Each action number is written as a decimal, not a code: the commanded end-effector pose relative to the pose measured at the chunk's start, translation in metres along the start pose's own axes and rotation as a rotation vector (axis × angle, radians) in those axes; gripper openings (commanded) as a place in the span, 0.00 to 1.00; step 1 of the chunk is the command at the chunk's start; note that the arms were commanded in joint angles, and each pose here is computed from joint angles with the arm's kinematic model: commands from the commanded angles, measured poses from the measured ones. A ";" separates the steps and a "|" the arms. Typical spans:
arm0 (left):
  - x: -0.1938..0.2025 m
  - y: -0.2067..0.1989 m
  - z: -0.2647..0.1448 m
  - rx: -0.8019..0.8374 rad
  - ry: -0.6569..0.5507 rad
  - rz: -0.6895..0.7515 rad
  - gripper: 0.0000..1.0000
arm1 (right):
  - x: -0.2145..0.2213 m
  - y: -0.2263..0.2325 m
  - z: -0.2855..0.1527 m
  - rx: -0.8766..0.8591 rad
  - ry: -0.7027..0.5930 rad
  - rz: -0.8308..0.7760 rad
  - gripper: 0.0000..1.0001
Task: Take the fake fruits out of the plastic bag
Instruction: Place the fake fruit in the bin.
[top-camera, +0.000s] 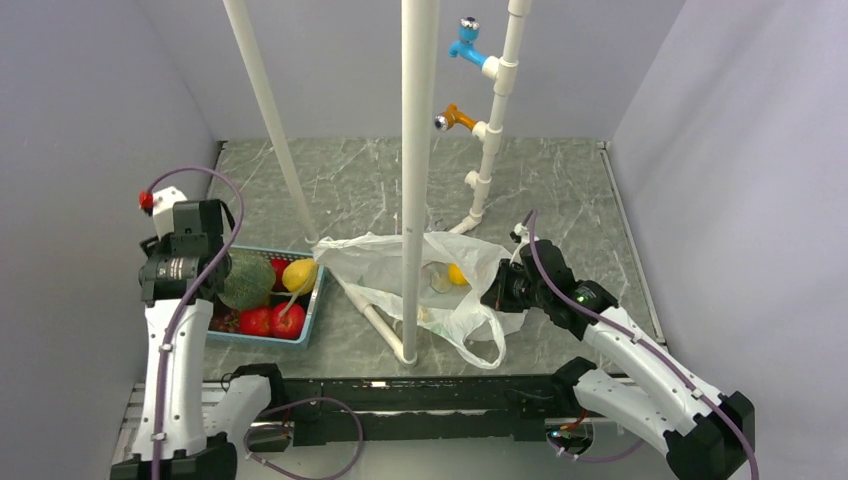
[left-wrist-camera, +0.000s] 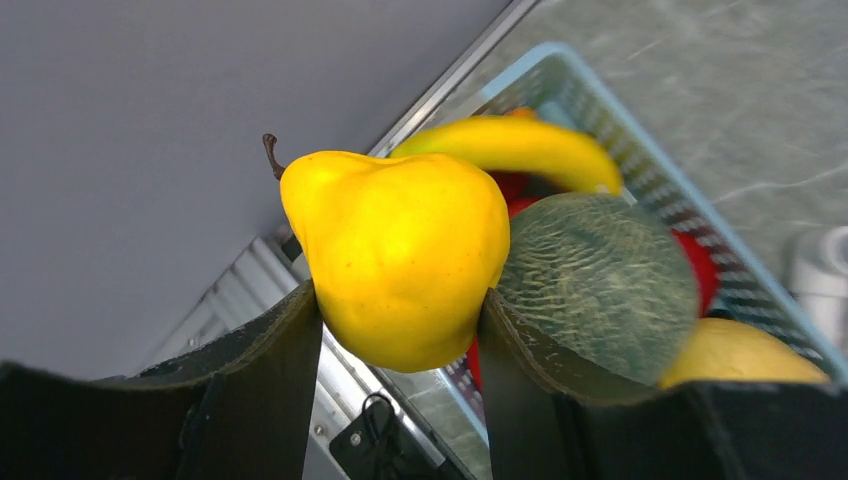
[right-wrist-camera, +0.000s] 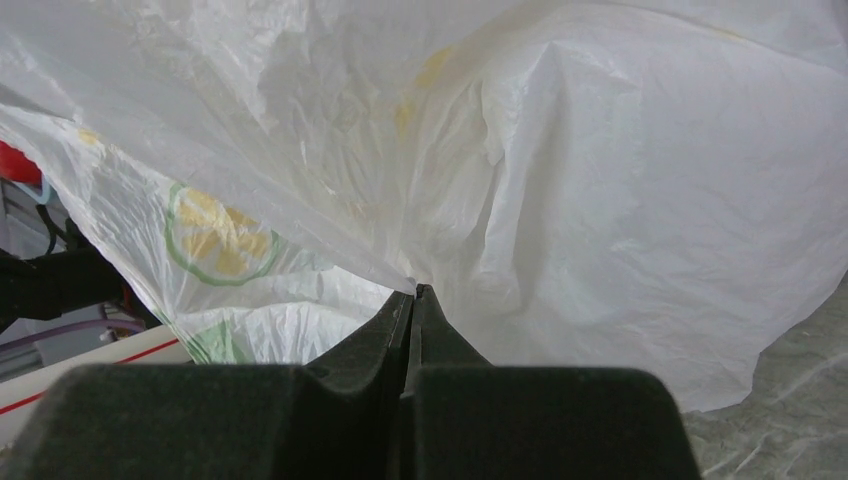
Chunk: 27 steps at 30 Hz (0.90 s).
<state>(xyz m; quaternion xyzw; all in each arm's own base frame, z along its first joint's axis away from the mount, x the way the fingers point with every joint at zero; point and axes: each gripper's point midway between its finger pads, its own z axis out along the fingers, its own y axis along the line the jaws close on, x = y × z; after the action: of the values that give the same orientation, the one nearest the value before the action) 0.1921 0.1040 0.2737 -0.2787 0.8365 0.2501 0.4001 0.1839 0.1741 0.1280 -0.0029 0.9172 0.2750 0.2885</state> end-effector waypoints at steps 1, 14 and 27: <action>0.041 0.016 0.017 -0.100 0.075 -0.183 0.00 | -0.009 0.008 0.000 -0.022 -0.005 -0.042 0.00; 0.117 -0.006 0.031 -0.106 0.201 -0.591 0.00 | -0.011 0.017 0.003 -0.052 0.032 -0.045 0.00; 0.104 -0.028 0.073 0.042 0.015 -0.313 0.00 | -0.008 0.024 0.006 -0.068 0.090 -0.034 0.00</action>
<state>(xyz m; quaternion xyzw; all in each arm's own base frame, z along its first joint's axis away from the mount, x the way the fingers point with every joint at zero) 0.1631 0.1006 0.1257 -0.4486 0.7953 0.1836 0.3640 0.1828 0.1850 0.1253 -0.0316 0.9259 0.2798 0.2518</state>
